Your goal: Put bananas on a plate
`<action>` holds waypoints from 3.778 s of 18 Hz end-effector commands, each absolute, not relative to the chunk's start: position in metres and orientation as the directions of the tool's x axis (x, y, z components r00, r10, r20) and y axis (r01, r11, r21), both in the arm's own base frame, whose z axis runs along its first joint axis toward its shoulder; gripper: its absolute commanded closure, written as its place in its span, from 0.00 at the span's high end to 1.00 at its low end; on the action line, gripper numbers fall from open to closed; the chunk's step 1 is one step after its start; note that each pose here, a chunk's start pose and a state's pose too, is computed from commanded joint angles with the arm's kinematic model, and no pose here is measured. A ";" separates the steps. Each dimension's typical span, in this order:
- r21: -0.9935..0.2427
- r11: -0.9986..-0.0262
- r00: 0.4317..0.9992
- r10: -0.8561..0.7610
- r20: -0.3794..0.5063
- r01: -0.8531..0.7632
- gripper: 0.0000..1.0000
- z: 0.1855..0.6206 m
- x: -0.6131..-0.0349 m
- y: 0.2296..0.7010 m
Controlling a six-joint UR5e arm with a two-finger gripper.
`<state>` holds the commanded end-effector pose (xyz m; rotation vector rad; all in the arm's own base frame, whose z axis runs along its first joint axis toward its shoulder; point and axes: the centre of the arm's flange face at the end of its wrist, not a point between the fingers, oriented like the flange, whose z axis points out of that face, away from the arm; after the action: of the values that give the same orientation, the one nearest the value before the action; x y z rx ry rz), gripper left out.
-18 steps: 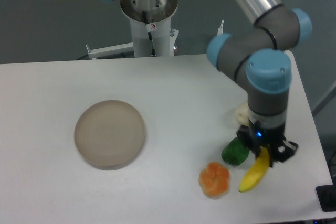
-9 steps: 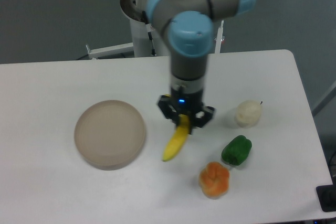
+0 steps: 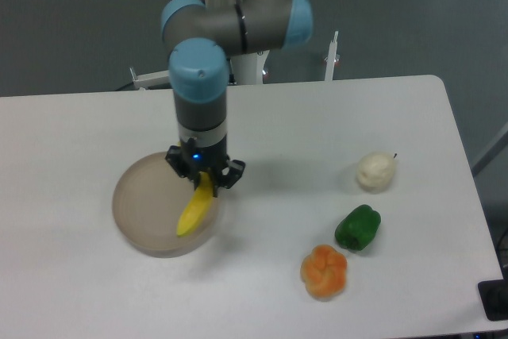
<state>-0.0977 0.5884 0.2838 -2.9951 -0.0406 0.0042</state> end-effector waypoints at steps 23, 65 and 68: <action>-0.064 -0.988 0.990 -0.141 -0.029 -0.143 0.19 0.212 -0.060 0.585; -0.087 -0.922 0.885 -0.332 -0.325 -0.377 1.00 0.354 -0.339 0.532; -0.080 -0.912 0.870 -0.353 -0.345 -0.402 1.00 0.363 -0.345 0.530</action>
<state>-0.3454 0.5300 0.3628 -2.8924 0.5874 0.4908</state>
